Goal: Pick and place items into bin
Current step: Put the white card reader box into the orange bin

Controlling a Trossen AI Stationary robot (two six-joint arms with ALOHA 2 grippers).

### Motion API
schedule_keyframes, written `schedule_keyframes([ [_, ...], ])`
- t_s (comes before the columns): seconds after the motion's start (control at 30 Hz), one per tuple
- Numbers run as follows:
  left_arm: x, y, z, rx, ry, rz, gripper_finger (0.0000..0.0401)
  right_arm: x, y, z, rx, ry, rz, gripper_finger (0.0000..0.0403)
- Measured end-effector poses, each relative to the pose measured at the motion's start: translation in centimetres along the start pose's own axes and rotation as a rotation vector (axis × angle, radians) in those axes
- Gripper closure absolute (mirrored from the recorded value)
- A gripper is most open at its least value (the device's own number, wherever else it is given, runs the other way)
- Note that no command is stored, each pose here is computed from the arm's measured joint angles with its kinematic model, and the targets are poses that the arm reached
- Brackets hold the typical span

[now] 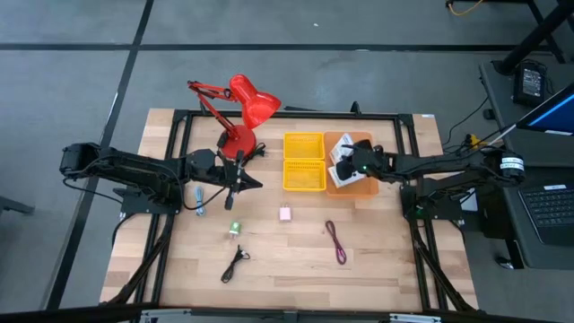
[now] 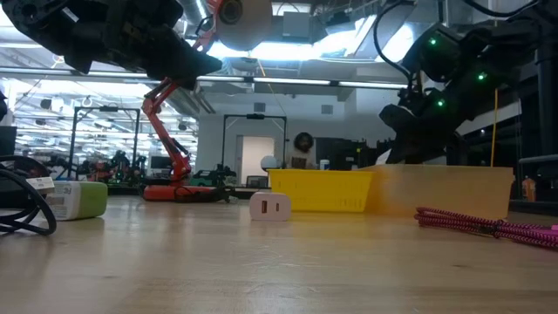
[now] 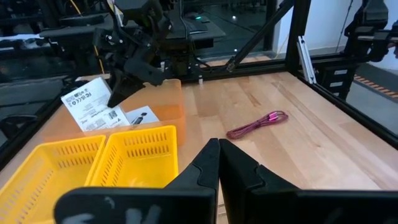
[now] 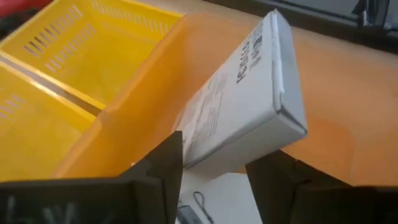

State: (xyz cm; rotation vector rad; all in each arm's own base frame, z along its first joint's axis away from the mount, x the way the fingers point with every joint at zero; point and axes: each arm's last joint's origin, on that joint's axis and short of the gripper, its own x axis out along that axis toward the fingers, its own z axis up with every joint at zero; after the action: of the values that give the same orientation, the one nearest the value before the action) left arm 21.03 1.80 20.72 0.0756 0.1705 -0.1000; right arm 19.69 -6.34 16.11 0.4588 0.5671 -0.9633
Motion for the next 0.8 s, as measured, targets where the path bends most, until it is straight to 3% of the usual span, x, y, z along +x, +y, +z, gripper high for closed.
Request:
schedule_keyframes([
  [0.2, 0.0, 0.0, 0.0, -0.04, 0.0, 0.0, 0.0398, -0.4, 0.3, 1.3, -0.066, 0.018, -0.022, 0.0235],
  [0.47, 0.0, 0.0, 0.0, -0.057, 0.0, 0.001, 0.0397, -2.1, 0.4, 2.7, -0.082, 0.216, -0.103, 0.0226],
  [0.8, 0.0, 0.0, 0.0, -0.061, 0.0, 0.001, 0.0396, -2.6, 0.6, 2.6, -0.074, 0.324, -0.032, 0.0226],
])
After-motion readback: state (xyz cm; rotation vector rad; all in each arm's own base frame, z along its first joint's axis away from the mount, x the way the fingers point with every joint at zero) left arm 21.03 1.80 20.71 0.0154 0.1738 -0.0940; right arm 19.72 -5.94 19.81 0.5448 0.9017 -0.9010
